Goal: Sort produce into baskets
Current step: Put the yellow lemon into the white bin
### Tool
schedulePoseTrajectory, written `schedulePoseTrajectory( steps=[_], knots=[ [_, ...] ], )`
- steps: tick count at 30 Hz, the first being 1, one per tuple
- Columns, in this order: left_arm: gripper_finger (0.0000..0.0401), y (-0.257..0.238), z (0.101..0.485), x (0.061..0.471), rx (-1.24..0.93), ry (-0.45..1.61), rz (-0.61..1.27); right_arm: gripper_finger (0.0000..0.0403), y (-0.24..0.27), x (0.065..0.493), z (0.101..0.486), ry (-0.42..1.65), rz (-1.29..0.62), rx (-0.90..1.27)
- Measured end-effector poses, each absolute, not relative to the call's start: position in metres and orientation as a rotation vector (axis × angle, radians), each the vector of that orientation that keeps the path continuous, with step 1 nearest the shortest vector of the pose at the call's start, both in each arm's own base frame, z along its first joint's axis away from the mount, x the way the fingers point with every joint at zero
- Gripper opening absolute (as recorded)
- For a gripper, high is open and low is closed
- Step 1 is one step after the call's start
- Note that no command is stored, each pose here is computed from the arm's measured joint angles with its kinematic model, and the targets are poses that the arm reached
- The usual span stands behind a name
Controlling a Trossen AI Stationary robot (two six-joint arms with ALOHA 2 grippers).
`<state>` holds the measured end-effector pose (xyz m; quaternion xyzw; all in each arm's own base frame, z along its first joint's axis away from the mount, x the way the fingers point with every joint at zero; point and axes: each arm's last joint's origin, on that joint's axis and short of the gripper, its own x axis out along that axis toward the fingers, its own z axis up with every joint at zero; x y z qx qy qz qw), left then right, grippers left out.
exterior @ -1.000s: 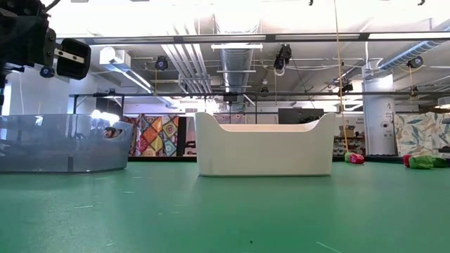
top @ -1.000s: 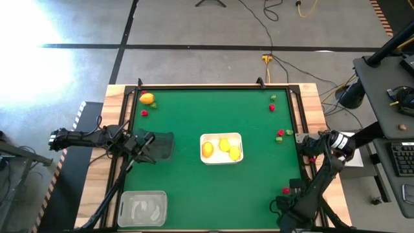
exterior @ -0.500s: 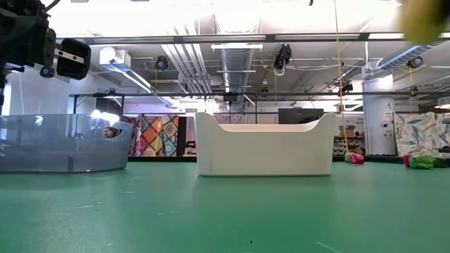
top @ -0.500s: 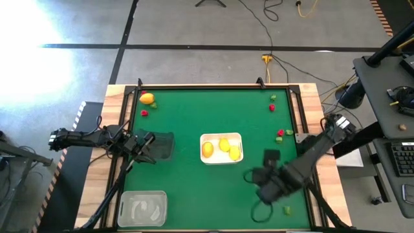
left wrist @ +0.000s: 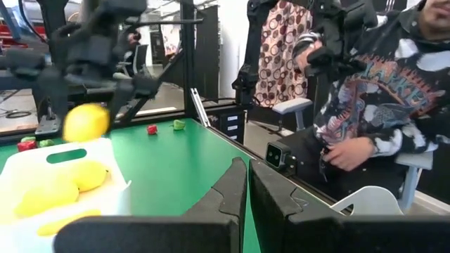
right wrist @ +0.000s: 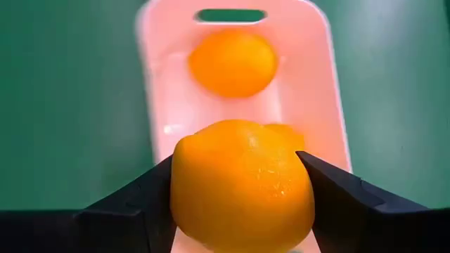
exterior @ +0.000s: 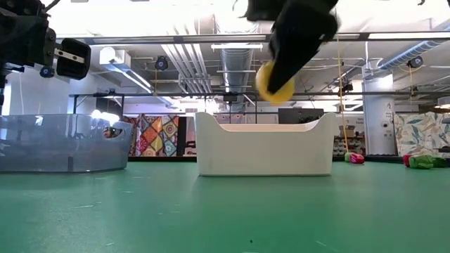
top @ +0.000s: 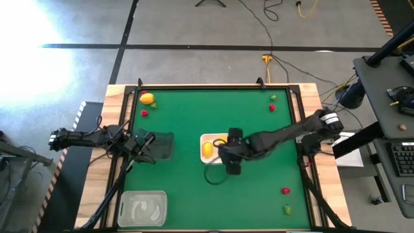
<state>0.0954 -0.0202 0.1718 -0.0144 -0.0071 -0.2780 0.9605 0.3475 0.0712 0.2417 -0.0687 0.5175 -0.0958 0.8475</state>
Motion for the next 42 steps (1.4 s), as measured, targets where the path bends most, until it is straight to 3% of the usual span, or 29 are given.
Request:
schedulePoseTrajectory(
  steps=[22, 36, 42],
  knots=[
    [0.0002, -0.02, 0.172, 0.096, -0.03, -0.012, -0.563, 0.0251, 0.047, 0.387, 0.169, 1.102, -0.185, -0.047],
    [0.0002, -0.02, 0.172, 0.096, -0.013, -0.02, -0.556, 0.0308, 0.044, 0.389, 0.171, 1.096, -0.208, -0.013],
    [0.0002, -0.014, 0.18, 0.098, 0.095, -0.126, -0.308, 0.0323, 0.044, 0.394, 0.195, 1.077, -0.21, -0.005]
  ],
)
